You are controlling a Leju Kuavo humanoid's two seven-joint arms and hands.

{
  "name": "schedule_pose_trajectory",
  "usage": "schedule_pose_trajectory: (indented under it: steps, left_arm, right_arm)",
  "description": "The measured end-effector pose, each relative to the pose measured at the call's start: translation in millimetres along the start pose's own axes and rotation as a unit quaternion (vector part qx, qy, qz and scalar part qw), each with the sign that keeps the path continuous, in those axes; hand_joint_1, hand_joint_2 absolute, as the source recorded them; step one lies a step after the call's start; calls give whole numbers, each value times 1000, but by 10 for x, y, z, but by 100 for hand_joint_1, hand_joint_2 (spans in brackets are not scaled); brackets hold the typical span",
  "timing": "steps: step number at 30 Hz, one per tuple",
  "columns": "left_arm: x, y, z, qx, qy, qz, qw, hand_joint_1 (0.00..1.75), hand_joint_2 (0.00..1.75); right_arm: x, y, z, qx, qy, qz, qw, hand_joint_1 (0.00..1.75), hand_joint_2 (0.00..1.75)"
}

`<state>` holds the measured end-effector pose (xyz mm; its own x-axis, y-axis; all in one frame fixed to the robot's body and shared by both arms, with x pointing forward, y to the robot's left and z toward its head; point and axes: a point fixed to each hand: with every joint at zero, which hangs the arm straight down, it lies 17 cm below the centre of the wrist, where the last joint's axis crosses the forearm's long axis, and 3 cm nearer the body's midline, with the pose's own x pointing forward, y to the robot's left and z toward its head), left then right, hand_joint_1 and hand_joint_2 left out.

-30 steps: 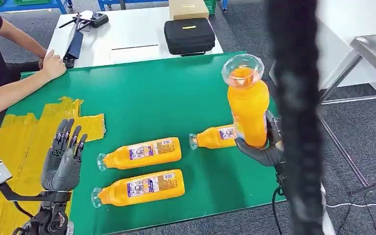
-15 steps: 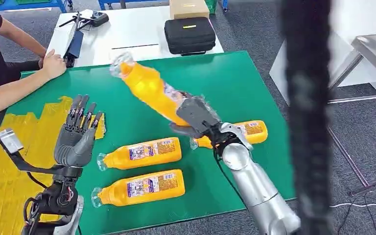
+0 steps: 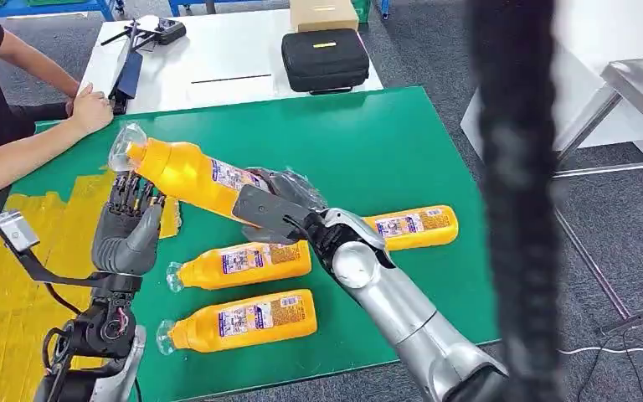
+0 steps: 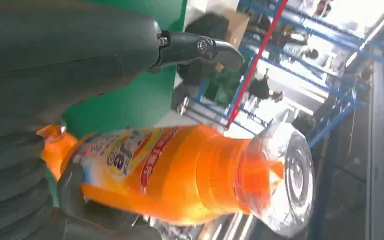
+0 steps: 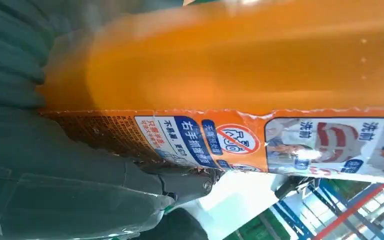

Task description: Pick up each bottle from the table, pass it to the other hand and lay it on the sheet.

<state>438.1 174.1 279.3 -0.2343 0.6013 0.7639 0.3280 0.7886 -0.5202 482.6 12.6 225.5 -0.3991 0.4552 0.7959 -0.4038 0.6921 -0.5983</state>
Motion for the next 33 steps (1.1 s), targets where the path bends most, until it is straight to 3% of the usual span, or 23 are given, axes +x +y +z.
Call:
schedule_pose_trajectory:
  steps: [12,18,30,31,32,33]
  left_arm:
    - [-202,-4,-138,36,45,-14,998,0,175]
    - [-306,-29,-198,43,60,-11,997,0,175]
    - [-597,-139,-133,47,99,-3,994,0,175]
    - [-597,-141,-138,48,98,-4,994,159,175]
    - [-601,-150,-140,49,97,-4,994,175,175]
    - [-597,-151,-145,51,95,-3,994,175,175]
  right_arm:
    - [32,451,-45,31,-5,69,997,175,175]
    - [174,657,-84,43,-4,61,997,175,175]
    - [424,711,-159,33,-11,11,999,175,175]
    - [427,715,-160,34,-11,8,999,175,175]
    - [435,722,-161,36,-11,7,999,175,175]
    - [437,722,-165,36,-10,7,999,175,175]
